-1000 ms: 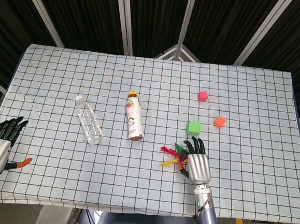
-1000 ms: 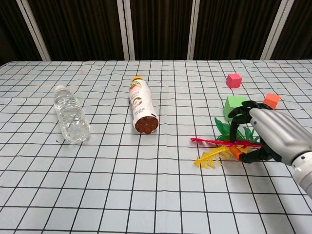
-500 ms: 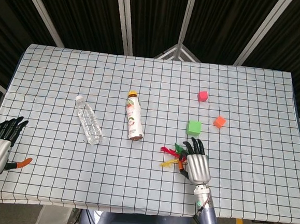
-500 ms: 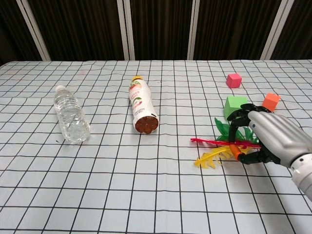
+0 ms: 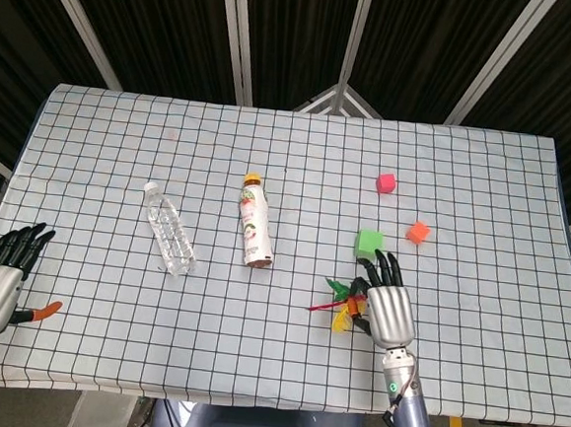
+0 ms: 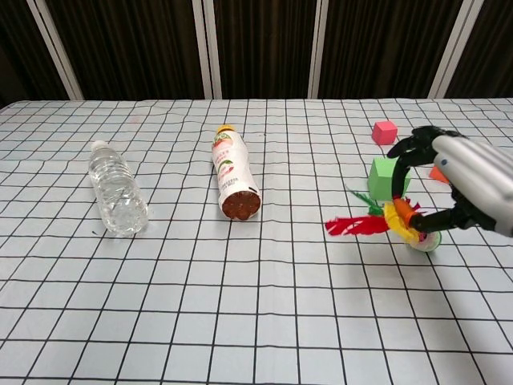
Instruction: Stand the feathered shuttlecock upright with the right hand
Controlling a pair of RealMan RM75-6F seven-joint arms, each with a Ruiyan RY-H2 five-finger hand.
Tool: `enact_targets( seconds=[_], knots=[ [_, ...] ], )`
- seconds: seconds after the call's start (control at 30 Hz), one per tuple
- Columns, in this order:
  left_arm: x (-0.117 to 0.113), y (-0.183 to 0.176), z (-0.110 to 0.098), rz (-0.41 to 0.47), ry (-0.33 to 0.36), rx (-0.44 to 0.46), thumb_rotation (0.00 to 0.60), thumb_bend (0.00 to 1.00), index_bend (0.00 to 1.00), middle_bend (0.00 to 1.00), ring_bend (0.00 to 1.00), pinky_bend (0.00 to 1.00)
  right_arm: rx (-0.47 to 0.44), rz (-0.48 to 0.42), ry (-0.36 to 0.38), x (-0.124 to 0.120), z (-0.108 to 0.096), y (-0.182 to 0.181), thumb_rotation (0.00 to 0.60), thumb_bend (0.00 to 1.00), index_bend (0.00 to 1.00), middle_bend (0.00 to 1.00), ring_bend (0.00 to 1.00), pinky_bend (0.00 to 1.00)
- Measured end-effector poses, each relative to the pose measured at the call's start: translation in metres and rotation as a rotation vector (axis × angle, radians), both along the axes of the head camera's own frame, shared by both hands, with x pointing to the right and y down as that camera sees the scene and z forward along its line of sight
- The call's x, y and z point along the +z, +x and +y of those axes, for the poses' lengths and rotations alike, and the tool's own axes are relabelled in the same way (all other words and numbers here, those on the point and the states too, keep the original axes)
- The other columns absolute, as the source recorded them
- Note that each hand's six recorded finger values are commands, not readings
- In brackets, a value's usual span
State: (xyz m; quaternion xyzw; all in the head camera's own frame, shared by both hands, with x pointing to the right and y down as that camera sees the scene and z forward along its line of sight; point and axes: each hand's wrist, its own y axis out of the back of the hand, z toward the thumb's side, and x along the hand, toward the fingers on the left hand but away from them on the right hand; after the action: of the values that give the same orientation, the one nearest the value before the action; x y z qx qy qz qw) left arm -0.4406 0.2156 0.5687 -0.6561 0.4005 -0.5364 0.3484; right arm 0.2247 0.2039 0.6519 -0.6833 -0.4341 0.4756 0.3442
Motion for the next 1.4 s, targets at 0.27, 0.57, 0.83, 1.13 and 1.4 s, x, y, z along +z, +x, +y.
enact_targets(
  seconds=[0.27, 0.57, 0.83, 1.13, 1.4],
  knots=[
    [0.001, 0.001, 0.002, -0.006, -0.002, 0.003, 0.6, 0.0, 0.0, 0.0, 0.0, 0.0, 0.029, 0.083, -0.031, -0.005, -0.006, 0.031, 0.6, 0.56, 0.58, 0.23, 0.0, 0.0],
    [0.001, 0.0, 0.002, -0.008, -0.005, 0.001, 0.6, 0.0, 0.0, 0.0, 0.0, 0.0, 0.058, 0.148, -0.069, 0.0, -0.004, 0.053, 0.6, 0.56, 0.51, 0.23, 0.0, 0.0],
    [0.001, 0.0, 0.001, -0.008, -0.004, -0.001, 0.6, 0.0, 0.0, 0.0, 0.0, 0.0, 0.056, 0.182, -0.066, -0.008, -0.002, 0.059, 0.6, 0.43, 0.0, 0.01, 0.0, 0.0],
    [0.0, 0.0, 0.002, -0.013, 0.003, 0.002, 0.6, 0.0, 0.0, 0.0, 0.0, 0.0, 0.045, 0.209, 0.001, -0.05, -0.003, 0.08, 0.6, 0.4, 0.0, 0.0, 0.0, 0.0],
    [0.0, -0.001, 0.001, -0.024, 0.009, 0.009, 0.6, 0.0, 0.0, 0.0, 0.0, 0.0, 0.041, 0.329, 0.029, -0.093, 0.01, 0.147, 0.6, 0.4, 0.0, 0.0, 0.0, 0.0]
  ],
)
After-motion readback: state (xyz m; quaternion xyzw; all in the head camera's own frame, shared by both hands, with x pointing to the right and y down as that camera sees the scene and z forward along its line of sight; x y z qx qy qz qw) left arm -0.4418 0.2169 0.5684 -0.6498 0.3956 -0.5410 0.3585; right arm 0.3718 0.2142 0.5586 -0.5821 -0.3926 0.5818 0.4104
